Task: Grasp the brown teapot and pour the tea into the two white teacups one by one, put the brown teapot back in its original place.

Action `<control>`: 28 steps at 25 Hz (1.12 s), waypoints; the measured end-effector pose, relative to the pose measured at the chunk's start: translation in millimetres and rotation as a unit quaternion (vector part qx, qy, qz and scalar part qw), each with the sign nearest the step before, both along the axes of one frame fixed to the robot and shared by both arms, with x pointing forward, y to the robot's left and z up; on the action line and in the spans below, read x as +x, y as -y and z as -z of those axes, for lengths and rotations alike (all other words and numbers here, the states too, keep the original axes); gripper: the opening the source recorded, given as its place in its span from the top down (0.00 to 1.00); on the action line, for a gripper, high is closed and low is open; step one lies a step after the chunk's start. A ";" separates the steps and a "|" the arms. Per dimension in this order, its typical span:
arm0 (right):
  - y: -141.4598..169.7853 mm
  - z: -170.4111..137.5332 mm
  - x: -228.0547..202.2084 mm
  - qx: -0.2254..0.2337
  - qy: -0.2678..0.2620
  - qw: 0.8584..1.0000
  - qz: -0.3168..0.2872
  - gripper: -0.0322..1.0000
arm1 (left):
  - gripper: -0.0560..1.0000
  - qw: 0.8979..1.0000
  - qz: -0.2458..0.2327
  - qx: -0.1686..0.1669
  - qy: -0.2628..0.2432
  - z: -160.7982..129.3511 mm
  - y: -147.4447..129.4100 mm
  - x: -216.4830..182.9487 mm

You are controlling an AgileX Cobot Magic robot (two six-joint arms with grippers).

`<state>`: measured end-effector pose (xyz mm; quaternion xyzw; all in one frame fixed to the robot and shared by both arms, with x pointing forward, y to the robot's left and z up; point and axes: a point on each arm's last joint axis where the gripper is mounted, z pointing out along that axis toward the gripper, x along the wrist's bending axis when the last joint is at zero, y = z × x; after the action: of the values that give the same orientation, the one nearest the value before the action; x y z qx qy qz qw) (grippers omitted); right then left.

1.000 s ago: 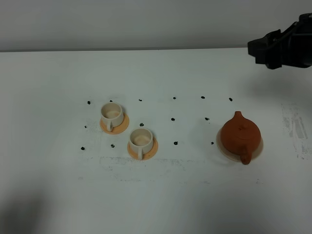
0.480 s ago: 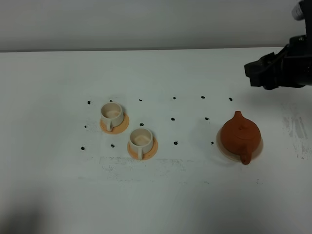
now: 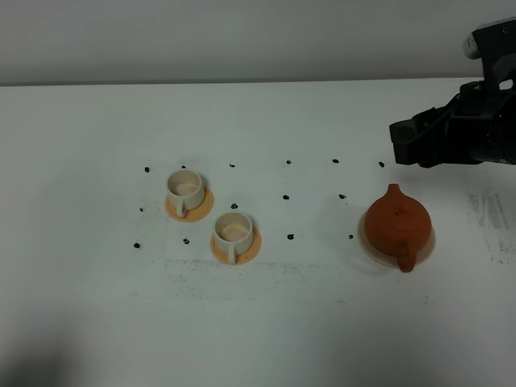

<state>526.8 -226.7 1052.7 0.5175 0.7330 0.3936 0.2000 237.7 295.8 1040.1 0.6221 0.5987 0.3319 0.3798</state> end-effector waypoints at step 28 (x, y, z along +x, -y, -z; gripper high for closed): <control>-2.1 -28.1 -38.8 0.026 -0.027 0.998 -0.050 0.50 | 0.47 1.000 -0.025 -0.001 0.000 0.0 0.1 0.2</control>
<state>488.0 -224.6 1080.9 0.4956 0.7525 0.4081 0.1466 237.9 295.7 1040.1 0.6067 0.6144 0.3409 0.3718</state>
